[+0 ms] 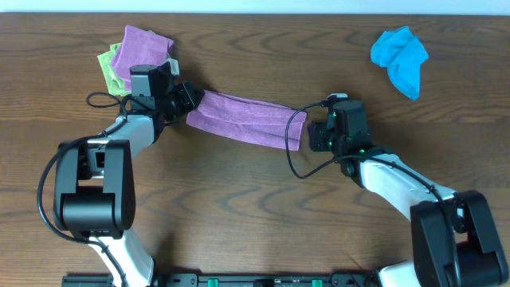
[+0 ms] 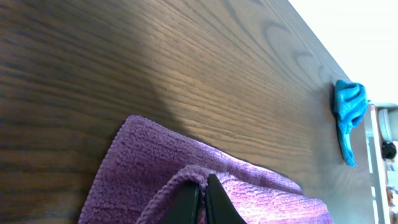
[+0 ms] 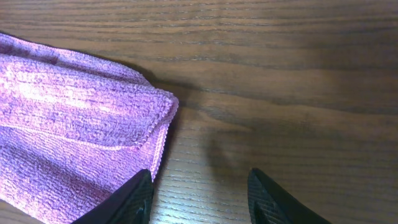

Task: Fold the cloth

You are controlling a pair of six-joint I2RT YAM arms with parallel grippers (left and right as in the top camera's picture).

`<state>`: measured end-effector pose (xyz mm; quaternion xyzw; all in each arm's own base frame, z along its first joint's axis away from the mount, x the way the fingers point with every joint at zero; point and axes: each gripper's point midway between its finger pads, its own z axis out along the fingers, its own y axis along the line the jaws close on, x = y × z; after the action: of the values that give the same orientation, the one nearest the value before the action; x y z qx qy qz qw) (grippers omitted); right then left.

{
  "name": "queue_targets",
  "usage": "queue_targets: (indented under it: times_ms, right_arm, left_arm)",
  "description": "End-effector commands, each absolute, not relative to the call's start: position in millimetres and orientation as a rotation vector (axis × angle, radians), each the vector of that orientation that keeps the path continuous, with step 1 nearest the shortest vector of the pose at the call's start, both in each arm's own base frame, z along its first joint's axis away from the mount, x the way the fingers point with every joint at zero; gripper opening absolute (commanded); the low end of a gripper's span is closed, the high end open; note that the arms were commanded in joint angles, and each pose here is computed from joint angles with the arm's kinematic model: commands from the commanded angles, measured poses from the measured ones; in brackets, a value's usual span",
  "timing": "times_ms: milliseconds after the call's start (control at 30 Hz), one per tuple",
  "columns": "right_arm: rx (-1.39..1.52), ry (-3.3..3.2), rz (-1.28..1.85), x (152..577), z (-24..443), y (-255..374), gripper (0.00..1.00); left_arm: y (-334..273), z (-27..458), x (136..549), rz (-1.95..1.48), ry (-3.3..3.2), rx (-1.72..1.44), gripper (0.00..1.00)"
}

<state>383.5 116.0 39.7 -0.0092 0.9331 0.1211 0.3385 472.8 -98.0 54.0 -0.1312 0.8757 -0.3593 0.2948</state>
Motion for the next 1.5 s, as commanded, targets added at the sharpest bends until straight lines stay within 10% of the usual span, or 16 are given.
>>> queue_targets:
  times_ms: [0,700,1067,1467]
  right_arm:
    - [-0.004,2.420,0.326,386,45,115,0.49]
    - [-0.004,2.421,0.326,386,45,115,0.48]
    - [-0.008,2.422,0.339,385,45,117,0.47]
    - [0.081,2.492,0.419,372,36,121,0.51]
  left_arm:
    - [-93,63,478,-0.884,2.301,-0.360,0.06]
    - [-88,35,491,-0.694,2.297,-0.349,0.09]
    - [-84,35,493,-0.651,2.294,-0.313,0.73]
    - [-80,69,484,-0.603,2.312,-0.223,0.82]
